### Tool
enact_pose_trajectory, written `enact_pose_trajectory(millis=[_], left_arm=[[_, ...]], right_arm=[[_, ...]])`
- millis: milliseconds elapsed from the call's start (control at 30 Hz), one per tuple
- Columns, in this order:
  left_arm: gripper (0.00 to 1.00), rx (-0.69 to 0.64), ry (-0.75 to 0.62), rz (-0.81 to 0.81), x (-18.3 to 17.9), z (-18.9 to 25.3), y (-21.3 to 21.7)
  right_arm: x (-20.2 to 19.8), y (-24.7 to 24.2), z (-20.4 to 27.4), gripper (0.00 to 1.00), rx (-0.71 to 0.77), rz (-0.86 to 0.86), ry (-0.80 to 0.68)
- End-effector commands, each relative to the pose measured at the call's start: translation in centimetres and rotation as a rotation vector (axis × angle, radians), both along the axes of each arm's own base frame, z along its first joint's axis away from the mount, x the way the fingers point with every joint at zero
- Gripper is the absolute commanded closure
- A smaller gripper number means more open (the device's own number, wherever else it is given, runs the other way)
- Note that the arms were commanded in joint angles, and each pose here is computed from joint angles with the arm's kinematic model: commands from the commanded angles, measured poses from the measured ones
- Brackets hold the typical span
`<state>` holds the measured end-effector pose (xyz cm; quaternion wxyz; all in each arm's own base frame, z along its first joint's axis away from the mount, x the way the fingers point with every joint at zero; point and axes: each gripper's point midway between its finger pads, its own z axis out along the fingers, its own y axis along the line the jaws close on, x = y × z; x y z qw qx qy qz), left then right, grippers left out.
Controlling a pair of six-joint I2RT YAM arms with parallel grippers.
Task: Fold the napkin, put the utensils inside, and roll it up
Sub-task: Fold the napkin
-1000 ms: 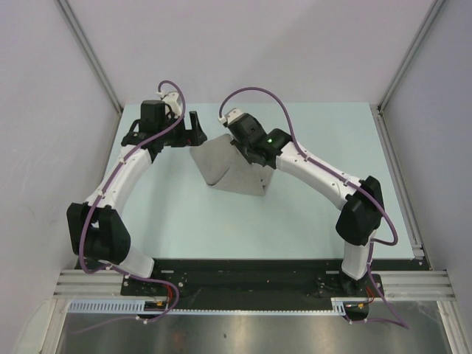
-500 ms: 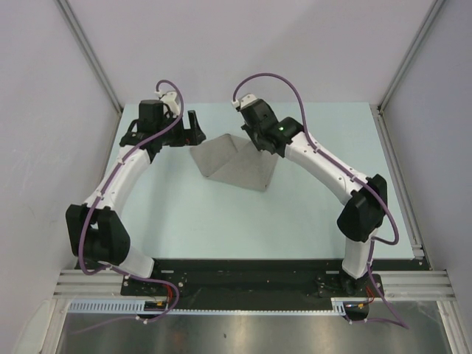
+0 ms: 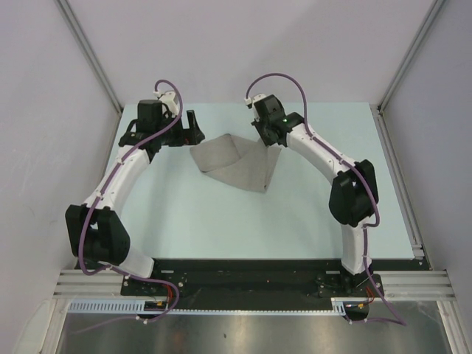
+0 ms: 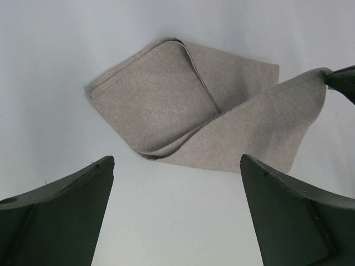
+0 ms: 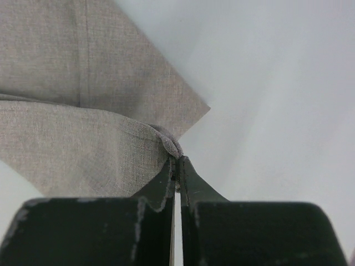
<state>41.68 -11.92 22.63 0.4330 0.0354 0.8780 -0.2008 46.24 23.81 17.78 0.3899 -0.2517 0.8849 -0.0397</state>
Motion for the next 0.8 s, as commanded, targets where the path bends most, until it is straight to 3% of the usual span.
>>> enact_pose_trajectory(millis=[0,333,633,700,733,767], left_arm=[[0.0,-0.031,-0.065,0.0,0.1,2.7,0.0],[0.0,-0.035,-0.059,-0.003,0.1,2.5,-0.1],[0.0,-0.033,-0.053,-0.003,0.2,2.2,-0.1],[0.0,-0.034,-0.054,-0.003,0.2,2.2,-0.1],[0.0,-0.036,-0.052,-0.005,0.2,2.2,-0.2],[0.0,-0.038,-0.052,-0.006,0.2,2.2,-0.2]], right_arm=[[1.9,0.5,-2.2,1.0,0.028,0.048,0.021],[3.9,-1.0,-8.1,1.0,0.001,0.015,0.109],[5.4,-3.1,-9.0,1.0,-0.056,-0.045,0.094],[5.9,-3.5,-8.4,0.92,-0.058,-0.061,0.075],[6.4,-3.5,-7.8,0.75,-0.051,-0.062,0.063],[6.7,-3.7,-7.4,0.68,-0.049,-0.069,0.056]])
